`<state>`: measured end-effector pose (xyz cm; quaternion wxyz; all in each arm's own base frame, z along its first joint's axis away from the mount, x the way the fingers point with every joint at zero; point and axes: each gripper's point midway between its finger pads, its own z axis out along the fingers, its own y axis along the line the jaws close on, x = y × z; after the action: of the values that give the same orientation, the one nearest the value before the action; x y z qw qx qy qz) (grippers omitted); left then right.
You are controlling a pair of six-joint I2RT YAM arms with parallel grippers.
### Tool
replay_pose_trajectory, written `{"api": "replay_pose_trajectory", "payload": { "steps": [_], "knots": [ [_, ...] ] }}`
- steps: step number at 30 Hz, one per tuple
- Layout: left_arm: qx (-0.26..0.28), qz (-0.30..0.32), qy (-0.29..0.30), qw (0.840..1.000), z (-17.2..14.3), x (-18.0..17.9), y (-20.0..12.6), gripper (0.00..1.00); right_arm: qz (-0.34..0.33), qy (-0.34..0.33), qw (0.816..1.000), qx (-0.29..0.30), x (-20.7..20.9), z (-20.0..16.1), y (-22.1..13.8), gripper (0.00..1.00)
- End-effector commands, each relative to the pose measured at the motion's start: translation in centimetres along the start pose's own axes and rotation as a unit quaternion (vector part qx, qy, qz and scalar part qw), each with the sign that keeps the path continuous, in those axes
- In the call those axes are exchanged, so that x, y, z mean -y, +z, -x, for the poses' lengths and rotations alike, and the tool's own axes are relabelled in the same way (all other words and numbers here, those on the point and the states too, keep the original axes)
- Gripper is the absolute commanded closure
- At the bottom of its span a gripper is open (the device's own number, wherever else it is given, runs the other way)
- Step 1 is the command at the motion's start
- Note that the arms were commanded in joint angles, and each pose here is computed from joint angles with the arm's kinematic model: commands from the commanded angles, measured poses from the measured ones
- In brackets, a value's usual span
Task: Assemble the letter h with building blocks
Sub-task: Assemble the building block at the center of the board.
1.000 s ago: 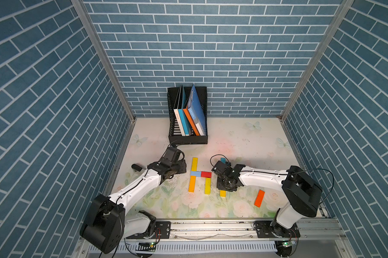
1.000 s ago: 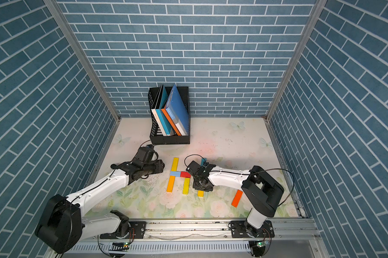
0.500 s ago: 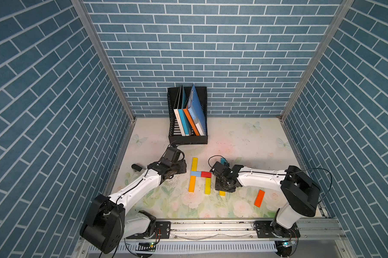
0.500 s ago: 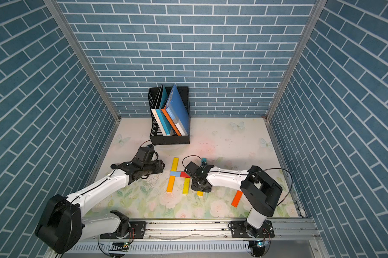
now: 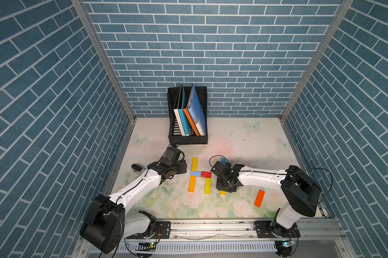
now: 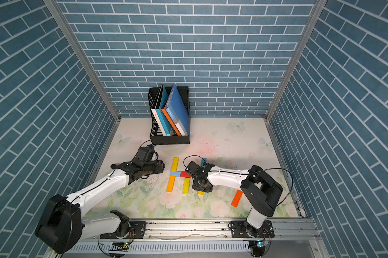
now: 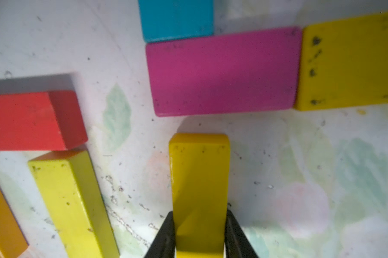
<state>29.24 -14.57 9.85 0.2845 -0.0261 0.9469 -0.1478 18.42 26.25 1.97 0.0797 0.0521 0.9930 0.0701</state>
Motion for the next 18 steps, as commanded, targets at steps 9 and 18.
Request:
{"api": "replay_pose_trajectory", "payload": {
  "steps": [9, 18],
  "knots": [
    [0.003, -0.001, 0.005, 1.000, 0.04, -0.11, -0.12, 0.45, -0.041, -0.017, 0.999, -0.003, 1.63, 0.97, 1.06, 0.68],
    [0.003, -0.001, 0.005, 1.000, 0.00, -0.15, -0.09, 0.45, -0.037, -0.038, 0.999, -0.010, 1.02, 0.98, 1.39, 0.68]
  ]
}}
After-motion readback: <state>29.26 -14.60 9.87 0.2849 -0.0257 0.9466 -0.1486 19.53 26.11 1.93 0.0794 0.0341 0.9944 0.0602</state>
